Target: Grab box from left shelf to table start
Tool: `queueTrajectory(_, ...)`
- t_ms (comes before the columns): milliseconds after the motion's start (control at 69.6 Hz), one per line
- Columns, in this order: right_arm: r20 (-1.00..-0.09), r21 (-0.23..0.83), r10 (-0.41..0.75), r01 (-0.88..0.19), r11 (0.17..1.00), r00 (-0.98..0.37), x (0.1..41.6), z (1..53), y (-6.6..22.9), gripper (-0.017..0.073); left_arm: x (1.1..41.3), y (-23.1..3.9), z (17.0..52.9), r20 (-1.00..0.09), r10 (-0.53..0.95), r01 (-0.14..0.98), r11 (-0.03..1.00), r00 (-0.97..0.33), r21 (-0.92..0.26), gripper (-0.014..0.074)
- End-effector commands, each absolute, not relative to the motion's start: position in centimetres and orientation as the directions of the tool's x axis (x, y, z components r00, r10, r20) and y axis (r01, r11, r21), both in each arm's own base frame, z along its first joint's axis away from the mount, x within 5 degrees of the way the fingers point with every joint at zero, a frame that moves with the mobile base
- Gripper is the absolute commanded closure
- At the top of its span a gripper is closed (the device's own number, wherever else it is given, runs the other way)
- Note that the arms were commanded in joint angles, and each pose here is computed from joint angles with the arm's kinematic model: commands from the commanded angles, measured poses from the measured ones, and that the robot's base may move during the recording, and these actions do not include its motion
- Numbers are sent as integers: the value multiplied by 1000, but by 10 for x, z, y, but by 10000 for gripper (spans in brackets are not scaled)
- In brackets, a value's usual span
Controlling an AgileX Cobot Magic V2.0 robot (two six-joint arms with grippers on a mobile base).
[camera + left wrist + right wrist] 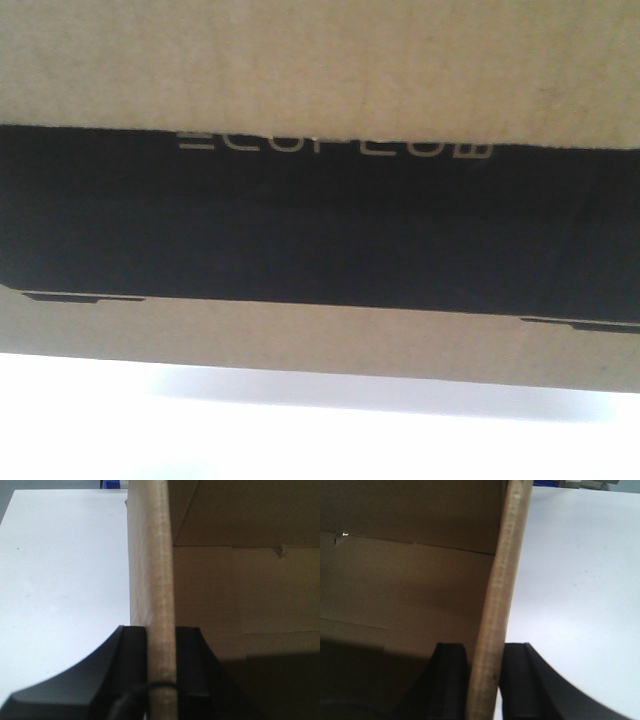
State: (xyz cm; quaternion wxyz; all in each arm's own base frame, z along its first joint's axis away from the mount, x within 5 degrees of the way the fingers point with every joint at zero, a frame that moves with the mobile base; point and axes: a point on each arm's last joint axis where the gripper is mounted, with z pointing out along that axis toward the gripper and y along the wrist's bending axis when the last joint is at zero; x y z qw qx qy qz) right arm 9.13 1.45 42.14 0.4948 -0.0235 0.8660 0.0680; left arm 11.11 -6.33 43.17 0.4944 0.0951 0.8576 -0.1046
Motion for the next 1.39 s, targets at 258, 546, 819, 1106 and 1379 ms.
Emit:
queueTrajectory(258, -933, 136, 69, -169, 976, -353, 93, 444, 20, 501, 107, -75, 457, -931, -51, 402, 893, -361, -205, 689)
queueTrajectory(546, -933, 136, 69, -169, 976, -353, 93, 444, 20, 501, 107, -75, 457, -931, -51, 402, 893, -361, -205, 689)
queueTrajectory(819, -933, 136, 69, -169, 976, -353, 93, 444, 20, 501, 107, -75, 457, -931, -51, 402, 893, -361, -205, 689)
queueTrajectory(1106, -933, 136, 69, -169, 976, -353, 93, 444, 20, 501, 107, -75, 457, -931, -51, 402, 893, -361, -205, 689)
queueTrajectory(1379, -933, 136, 69, -169, 976, -353, 93, 444, 20, 501, 107, -75, 457, -931, -52, 402, 892, -362, -206, 689)
